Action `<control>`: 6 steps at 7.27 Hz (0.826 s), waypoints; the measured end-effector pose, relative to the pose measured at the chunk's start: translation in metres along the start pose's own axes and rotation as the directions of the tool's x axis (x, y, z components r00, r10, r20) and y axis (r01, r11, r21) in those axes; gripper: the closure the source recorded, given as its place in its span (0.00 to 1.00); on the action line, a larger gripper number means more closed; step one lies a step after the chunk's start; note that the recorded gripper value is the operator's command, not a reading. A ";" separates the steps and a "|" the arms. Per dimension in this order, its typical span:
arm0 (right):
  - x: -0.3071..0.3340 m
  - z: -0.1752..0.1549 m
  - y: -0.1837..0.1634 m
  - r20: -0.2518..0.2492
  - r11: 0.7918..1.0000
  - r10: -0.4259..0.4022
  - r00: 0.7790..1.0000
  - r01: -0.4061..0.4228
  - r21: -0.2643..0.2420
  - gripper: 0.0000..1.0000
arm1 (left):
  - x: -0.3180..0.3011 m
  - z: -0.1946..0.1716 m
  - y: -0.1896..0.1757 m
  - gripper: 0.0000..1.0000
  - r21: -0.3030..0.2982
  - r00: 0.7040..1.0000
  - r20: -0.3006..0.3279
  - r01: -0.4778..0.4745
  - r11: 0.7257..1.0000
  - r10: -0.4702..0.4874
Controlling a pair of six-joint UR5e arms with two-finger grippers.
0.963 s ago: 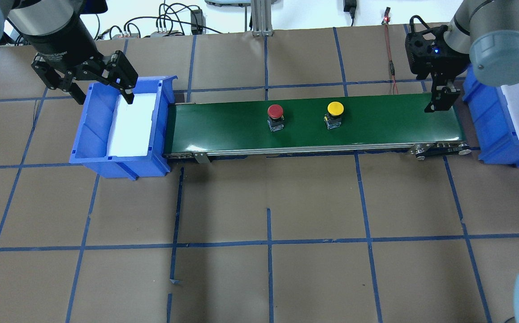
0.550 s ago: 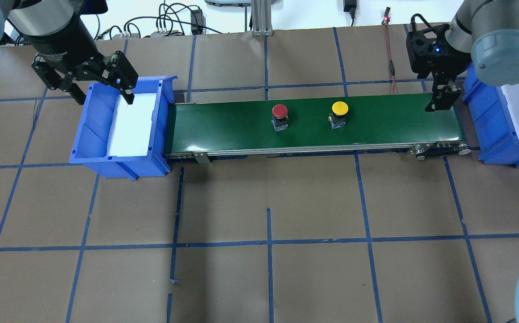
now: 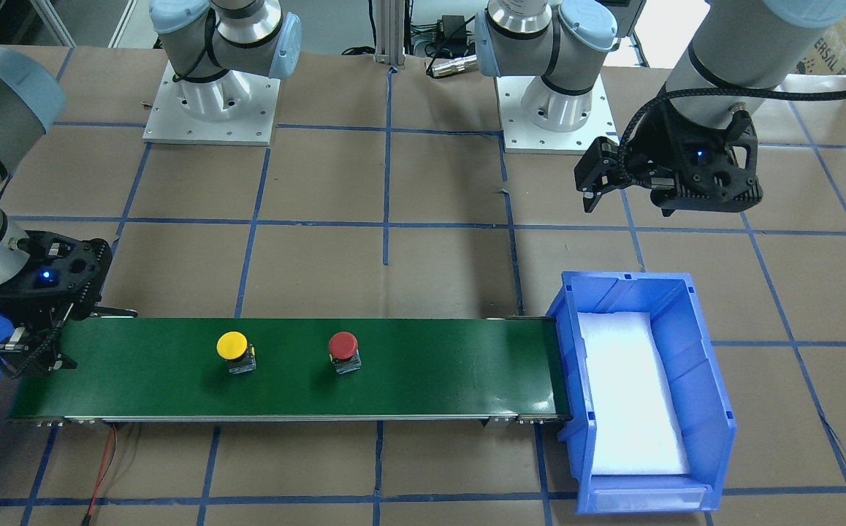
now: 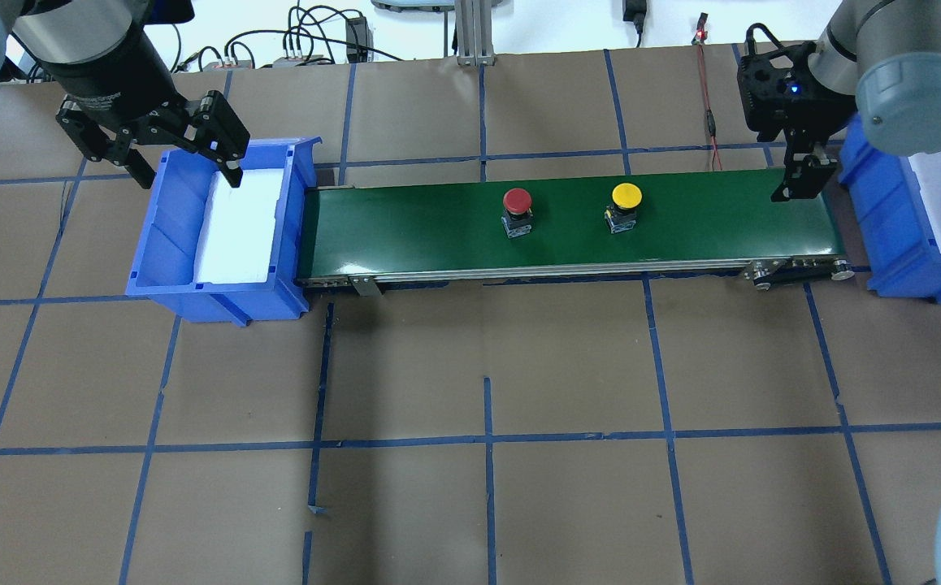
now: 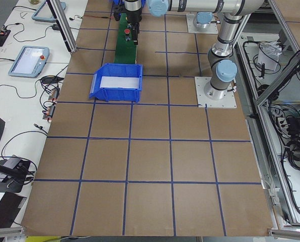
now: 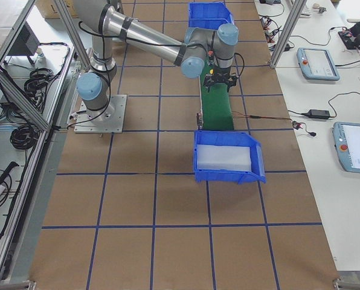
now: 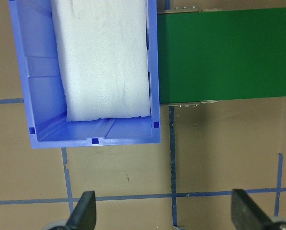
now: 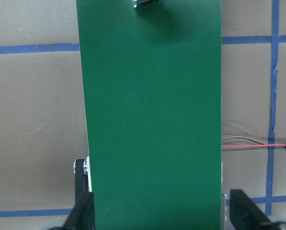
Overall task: Transport two buttons from left to right
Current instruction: 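Hold the right gripper open above the belt as the buttons approach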
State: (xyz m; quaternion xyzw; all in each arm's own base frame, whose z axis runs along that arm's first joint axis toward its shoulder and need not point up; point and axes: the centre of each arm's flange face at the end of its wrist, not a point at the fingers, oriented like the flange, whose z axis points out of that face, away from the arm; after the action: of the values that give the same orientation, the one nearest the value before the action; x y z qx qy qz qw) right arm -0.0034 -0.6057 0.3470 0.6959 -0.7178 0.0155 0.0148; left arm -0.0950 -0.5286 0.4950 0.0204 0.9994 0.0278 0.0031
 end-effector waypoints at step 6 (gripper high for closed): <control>-0.001 0.001 0.002 0.001 1.000 0.004 1.000 -0.004 0.001 0.00 | 0.000 0.002 -0.002 0.00 -0.004 1.000 0.002 -0.001 1.000 0.001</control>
State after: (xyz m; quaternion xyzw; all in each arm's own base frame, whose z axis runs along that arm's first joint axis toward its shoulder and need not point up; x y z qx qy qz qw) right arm -0.0052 -0.6051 0.3460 0.6945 -0.7192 0.0153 0.0141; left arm -0.0950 -0.5306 0.4924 0.0207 0.9993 0.0300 0.0040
